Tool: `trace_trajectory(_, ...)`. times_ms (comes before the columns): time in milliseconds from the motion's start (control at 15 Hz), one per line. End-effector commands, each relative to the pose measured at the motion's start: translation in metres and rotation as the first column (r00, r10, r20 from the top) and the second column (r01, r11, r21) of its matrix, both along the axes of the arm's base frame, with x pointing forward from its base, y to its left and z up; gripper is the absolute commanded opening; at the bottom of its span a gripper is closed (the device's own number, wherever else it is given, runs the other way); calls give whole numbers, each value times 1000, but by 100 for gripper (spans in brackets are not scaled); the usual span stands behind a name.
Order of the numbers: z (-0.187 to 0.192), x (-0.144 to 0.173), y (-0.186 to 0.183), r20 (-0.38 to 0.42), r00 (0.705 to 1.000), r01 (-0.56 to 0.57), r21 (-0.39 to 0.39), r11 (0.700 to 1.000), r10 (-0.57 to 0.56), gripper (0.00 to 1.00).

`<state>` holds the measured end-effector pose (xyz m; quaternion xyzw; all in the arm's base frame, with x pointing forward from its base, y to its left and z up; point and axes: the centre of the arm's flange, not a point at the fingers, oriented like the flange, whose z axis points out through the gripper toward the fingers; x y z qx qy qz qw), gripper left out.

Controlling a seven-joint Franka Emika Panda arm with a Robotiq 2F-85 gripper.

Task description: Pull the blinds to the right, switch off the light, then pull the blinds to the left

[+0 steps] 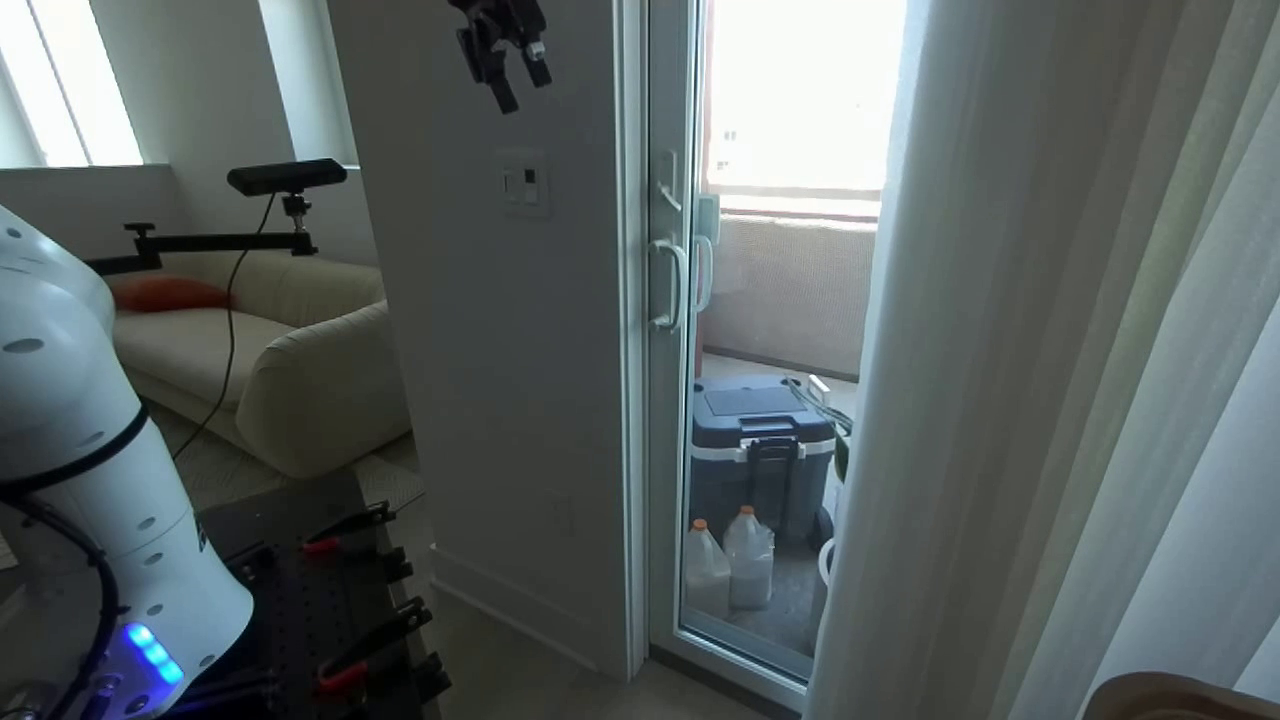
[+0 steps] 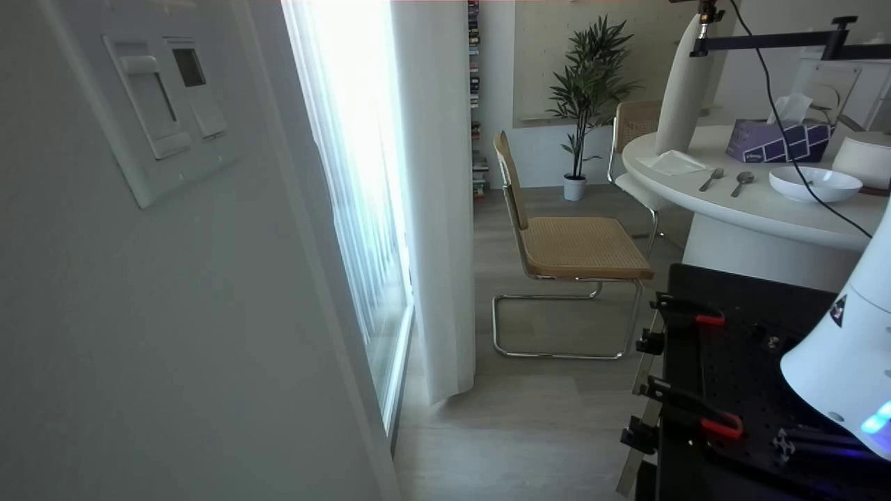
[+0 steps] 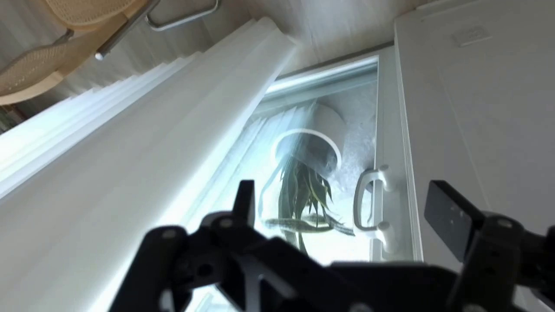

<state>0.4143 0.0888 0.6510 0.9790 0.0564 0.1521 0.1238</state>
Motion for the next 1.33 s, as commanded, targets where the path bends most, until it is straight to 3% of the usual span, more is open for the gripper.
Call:
trace_trajectory(0,1,1,2,55,998,-15,-2,1000,15,100)
trace_trajectory(133,-2,-2,6,107,994,-28,0,1000,28,100)
trace_trajectory(533,-3,-6,6,117,993,-30,-1,1000,30,100)
trace_trajectory(667,-4,10,21,165,986,20,13,1000,-21,100)
trace_trajectory(933,15,51,41,351,924,121,98,988,-148,100)
trace_trajectory(1267,39,99,38,498,808,291,125,949,-314,100)
